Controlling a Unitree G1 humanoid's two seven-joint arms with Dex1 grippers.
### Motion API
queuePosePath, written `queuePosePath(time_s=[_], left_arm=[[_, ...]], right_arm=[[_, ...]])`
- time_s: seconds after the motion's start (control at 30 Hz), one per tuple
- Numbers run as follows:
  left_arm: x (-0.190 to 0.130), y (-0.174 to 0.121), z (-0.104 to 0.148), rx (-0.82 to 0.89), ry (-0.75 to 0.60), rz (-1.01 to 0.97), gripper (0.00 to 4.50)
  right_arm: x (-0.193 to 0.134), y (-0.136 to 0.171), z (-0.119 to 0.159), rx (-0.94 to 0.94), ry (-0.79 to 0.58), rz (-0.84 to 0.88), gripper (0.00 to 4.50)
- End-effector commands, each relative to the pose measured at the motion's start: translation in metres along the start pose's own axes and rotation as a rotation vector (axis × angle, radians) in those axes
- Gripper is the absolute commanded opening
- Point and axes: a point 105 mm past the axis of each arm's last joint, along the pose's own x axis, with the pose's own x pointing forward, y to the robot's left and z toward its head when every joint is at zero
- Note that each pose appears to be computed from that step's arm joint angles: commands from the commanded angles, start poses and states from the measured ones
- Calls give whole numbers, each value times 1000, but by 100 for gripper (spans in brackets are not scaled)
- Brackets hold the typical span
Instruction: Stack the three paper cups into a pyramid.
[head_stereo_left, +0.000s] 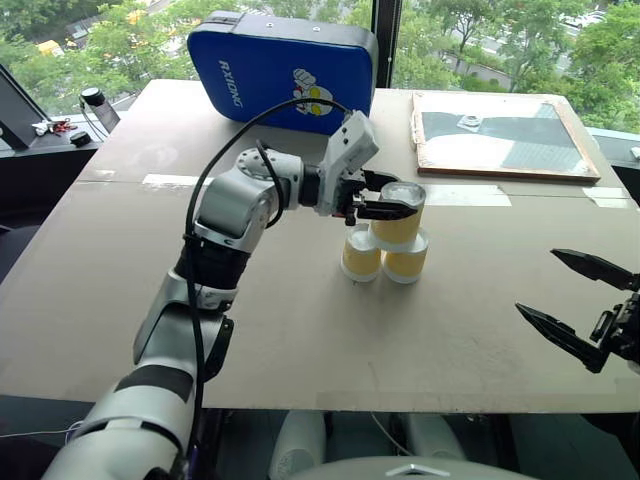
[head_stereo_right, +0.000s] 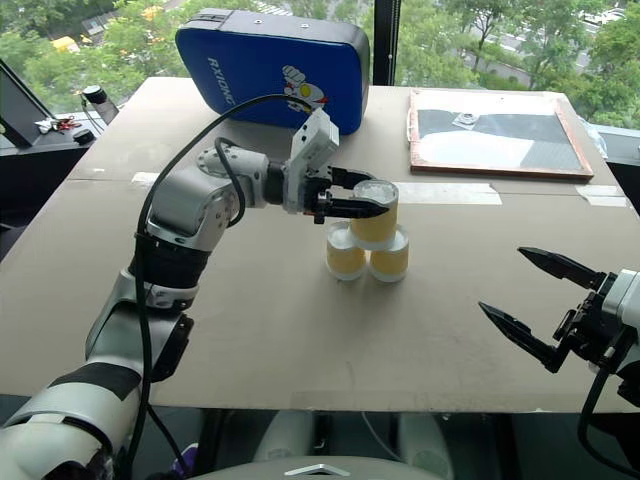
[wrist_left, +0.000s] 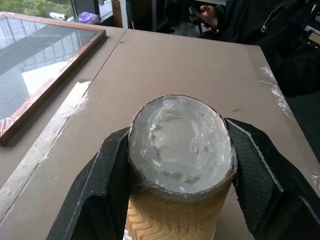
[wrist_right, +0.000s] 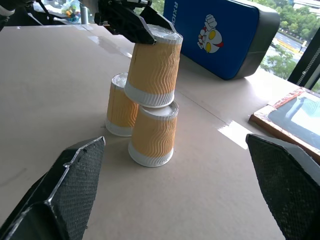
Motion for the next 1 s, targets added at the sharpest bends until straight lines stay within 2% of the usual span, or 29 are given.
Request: queuePosePath(time_s=[0.03, 0.27, 0.4, 0.53, 0.6, 0.73, 0.87, 1.0], left_arm=[[-4, 1, 8, 44, -29, 40, 436], [-34, -11, 27, -3, -120, 115, 446], [-69, -19, 31, -25, -237, 247, 446], [-108, -43, -12, -120, -242, 393, 446], [-117, -53, -29, -136, -217, 445, 446], [-137, -71, -61, -201, -207, 559, 446], [-163, -92, -108, -320, -148, 691, 446], [-169, -107, -132, -368, -104, 725, 446]], right_arm=[[-2, -2, 10, -34, -8, 2, 450], [7, -3, 20, -70, -30, 15, 450], [15, -9, 11, -68, 1, 0, 450], [25, -13, -11, -28, 39, -29, 450], [23, -16, -20, -14, 60, -58, 450], [7, -15, -36, 34, 107, -80, 450], [-16, -13, -55, 75, 186, -101, 450], [-22, -12, -66, 84, 222, -98, 450]])
